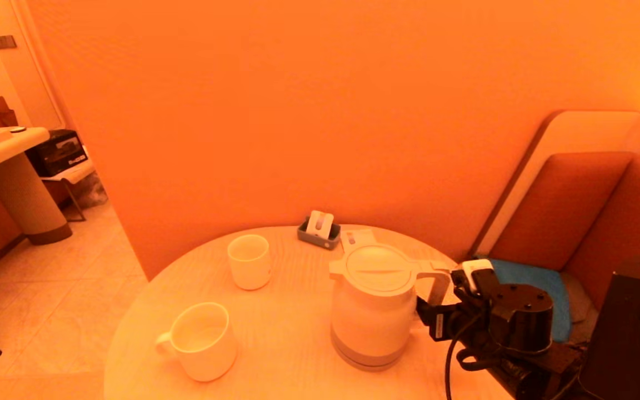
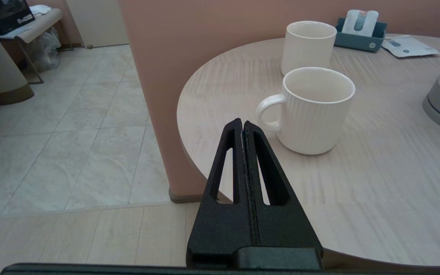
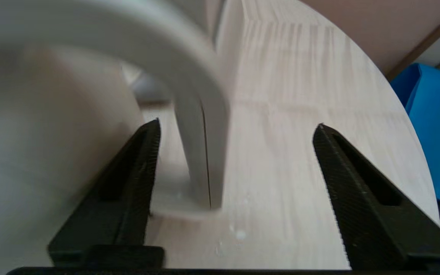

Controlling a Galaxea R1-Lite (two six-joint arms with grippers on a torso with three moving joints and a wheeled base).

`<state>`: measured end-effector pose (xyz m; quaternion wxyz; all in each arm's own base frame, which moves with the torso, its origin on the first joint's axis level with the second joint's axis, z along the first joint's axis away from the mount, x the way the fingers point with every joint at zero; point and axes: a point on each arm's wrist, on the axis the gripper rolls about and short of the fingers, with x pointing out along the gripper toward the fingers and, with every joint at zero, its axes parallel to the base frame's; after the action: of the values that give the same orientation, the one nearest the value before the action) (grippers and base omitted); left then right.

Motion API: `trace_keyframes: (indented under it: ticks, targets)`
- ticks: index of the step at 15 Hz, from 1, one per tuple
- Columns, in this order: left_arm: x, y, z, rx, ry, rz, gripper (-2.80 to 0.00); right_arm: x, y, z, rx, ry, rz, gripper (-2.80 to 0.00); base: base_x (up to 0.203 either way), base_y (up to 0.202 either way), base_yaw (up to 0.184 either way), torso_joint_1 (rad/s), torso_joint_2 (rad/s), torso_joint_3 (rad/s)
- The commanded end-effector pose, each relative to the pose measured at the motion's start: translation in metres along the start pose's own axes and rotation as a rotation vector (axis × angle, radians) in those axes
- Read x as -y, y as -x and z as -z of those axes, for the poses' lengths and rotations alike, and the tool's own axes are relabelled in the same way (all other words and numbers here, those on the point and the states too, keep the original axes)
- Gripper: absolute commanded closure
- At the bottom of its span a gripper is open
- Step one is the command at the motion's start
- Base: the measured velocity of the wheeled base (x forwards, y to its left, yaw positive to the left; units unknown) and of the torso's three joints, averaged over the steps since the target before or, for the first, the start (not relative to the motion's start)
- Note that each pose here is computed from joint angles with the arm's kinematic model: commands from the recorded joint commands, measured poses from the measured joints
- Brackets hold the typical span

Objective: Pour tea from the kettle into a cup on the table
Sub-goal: Put down the kettle on the table, then pick up the cup

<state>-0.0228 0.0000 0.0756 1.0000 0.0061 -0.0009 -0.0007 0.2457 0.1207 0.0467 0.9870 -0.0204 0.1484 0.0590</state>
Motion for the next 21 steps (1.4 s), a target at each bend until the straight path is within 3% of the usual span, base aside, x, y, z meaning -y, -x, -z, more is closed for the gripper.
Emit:
trace_keyframes:
  ticks: [1, 11, 16, 19, 21]
  targets:
    - [0.000, 0.000, 0.000, 0.000, 0.000, 0.000, 0.00, 0.003, 0.007, 0.001, 0.004, -0.002, 0.002, -2.80, 0.000, 0.000, 0.000, 0.000, 0.00, 0.000]
    - [0.000, 0.000, 0.000, 0.000, 0.000, 0.000, 0.00, 0.027, 0.073, -0.020, 0.080, -0.021, 0.025, -2.80, 0.000, 0.000, 0.000, 0.000, 0.00, 0.000]
    - [0.000, 0.000, 0.000, 0.000, 0.000, -0.001, 0.00, 0.046, 0.118, -0.062, 0.159, 0.007, 0.175, -2.80, 0.000, 0.000, 0.000, 0.000, 0.00, 0.000]
    - [0.000, 0.000, 0.000, 0.000, 0.000, 0.000, 0.00, 0.057, 0.148, -0.091, 0.003, 0.063, 0.264, -2.80, 0.000, 0.000, 0.000, 0.000, 0.00, 0.000]
    - [0.000, 0.000, 0.000, 0.000, 0.000, 0.000, 0.00, 0.066, 0.166, -0.107, 0.026, 0.049, 0.490, -2.80, 0.000, 0.000, 0.000, 0.000, 0.00, 0.000]
